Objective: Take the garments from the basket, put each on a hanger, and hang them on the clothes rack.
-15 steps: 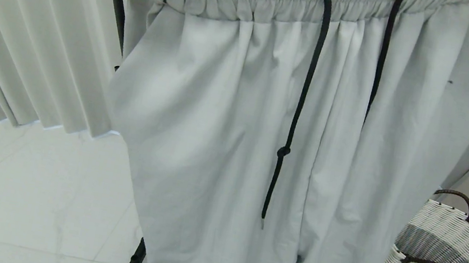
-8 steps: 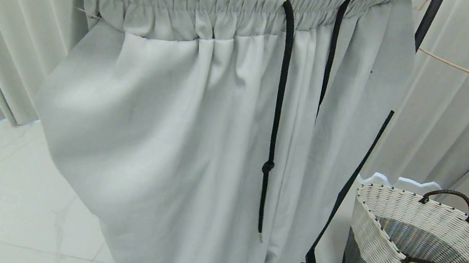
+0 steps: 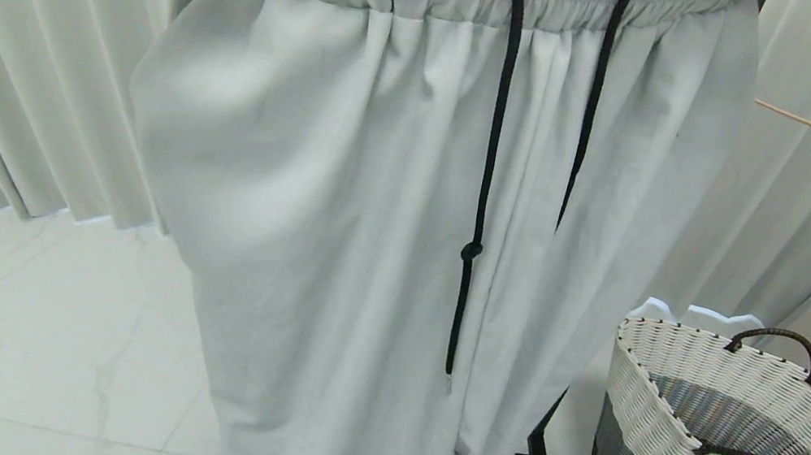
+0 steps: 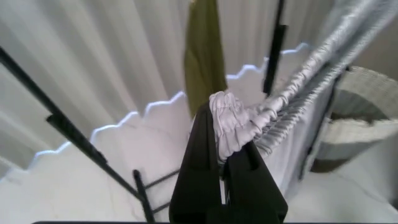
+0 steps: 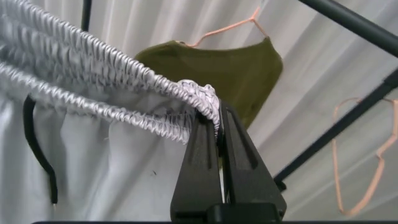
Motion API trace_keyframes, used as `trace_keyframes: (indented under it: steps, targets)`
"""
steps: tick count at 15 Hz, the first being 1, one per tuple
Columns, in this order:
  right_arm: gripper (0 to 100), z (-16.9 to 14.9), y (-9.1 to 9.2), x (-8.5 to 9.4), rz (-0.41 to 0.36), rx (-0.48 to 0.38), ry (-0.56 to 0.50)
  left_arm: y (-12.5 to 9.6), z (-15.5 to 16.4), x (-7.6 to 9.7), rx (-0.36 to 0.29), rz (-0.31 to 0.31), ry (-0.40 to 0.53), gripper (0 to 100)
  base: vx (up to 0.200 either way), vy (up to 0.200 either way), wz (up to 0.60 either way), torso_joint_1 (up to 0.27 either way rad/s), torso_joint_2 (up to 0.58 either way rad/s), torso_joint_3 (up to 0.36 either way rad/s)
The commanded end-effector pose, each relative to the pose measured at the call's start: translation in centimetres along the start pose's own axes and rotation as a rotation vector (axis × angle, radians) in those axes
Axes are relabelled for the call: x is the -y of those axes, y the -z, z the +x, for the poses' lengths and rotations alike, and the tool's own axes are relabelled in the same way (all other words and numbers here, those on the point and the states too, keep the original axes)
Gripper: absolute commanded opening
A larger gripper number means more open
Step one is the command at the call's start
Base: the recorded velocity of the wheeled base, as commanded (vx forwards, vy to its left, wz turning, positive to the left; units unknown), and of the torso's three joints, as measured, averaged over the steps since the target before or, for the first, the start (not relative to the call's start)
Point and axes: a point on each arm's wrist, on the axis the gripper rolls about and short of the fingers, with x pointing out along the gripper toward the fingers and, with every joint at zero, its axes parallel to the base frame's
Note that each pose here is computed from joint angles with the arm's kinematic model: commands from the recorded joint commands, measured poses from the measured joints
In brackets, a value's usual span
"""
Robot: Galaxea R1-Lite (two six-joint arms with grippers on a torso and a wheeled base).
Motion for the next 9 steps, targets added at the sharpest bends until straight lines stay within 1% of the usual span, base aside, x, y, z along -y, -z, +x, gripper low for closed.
trace_keyframes:
  steps: [1, 3, 9]
  targets:
    - [0, -2.21, 0.10, 0.77, -0.004, -0.013, -0.005, 0.06, 3.69, 2.01, 0.007, 0.020, -0.019, 0, 0.000, 0.000, 0.00, 0.000, 0.00, 0.000]
    - [0, -2.15, 0.36, 0.59, -0.007, -0.022, -0.011, 0.23, 4.28, 2.40, -0.003, 0.028, -0.020, 0, 0.000, 0.000, 0.00, 0.000, 0.00, 0.000]
    - [0, -2.15, 0.21, 0.66, -0.003, -0.015, -0.009, 0.13, 4.24, 2.32, 0.002, 0.024, -0.026, 0, 0.000, 0.000, 0.00, 0.000, 0.00, 0.000]
